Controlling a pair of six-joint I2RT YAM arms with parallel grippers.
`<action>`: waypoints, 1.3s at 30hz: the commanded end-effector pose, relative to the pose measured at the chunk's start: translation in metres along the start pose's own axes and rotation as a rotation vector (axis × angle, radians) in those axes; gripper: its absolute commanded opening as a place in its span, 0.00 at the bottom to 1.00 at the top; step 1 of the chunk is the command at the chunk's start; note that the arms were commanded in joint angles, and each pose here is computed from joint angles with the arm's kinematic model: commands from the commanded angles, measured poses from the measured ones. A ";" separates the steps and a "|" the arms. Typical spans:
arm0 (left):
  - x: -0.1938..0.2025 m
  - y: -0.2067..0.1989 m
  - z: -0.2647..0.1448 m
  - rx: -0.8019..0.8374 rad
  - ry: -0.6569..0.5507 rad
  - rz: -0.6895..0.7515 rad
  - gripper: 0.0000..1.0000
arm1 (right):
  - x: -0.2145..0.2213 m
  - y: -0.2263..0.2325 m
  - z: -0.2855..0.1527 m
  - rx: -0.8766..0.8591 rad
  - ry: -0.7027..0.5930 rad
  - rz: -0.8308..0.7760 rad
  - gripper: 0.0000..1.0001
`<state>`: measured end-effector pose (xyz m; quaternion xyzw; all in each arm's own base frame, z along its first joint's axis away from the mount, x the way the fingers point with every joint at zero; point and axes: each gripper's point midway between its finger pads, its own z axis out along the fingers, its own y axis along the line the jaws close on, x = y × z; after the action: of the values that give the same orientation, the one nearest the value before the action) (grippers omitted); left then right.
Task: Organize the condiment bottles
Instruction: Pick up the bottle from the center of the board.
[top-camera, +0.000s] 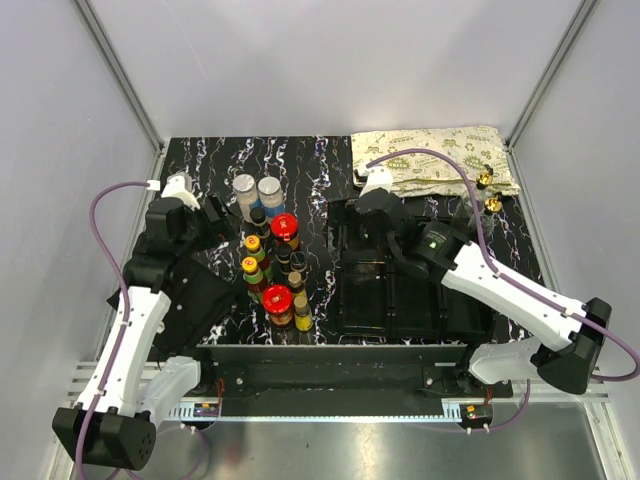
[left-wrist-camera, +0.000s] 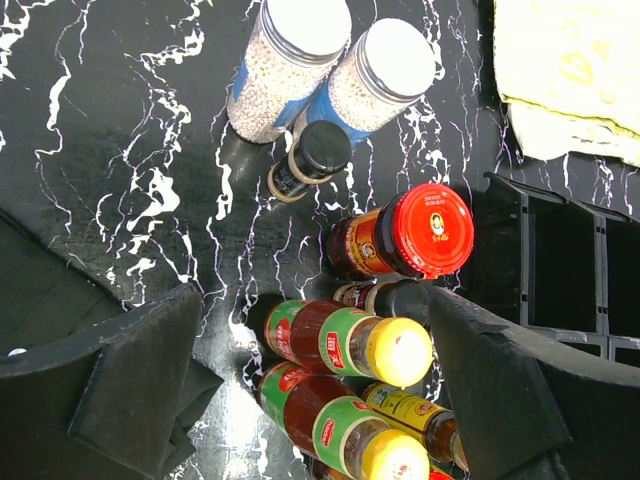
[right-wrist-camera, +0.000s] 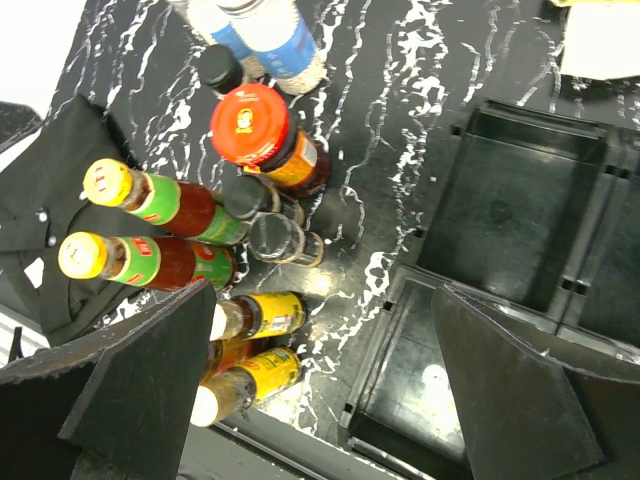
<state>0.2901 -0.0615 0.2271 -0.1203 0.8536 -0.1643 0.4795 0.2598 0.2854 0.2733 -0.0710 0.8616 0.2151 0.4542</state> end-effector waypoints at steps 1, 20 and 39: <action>-0.027 -0.005 -0.009 0.003 -0.102 0.033 0.99 | -0.010 0.022 0.003 -0.061 -0.048 -0.014 1.00; -0.022 -0.003 -0.006 0.003 -0.107 0.051 0.99 | 0.032 0.053 0.021 -0.092 0.030 -0.152 1.00; -0.013 -0.002 0.000 0.019 -0.055 0.042 0.99 | 0.075 0.088 0.039 -0.188 0.181 -0.266 1.00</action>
<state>0.2923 -0.0580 0.2266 -0.1140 0.8520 -0.1524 0.4878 0.2211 0.3534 0.2050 -0.2088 0.8795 0.1957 0.3802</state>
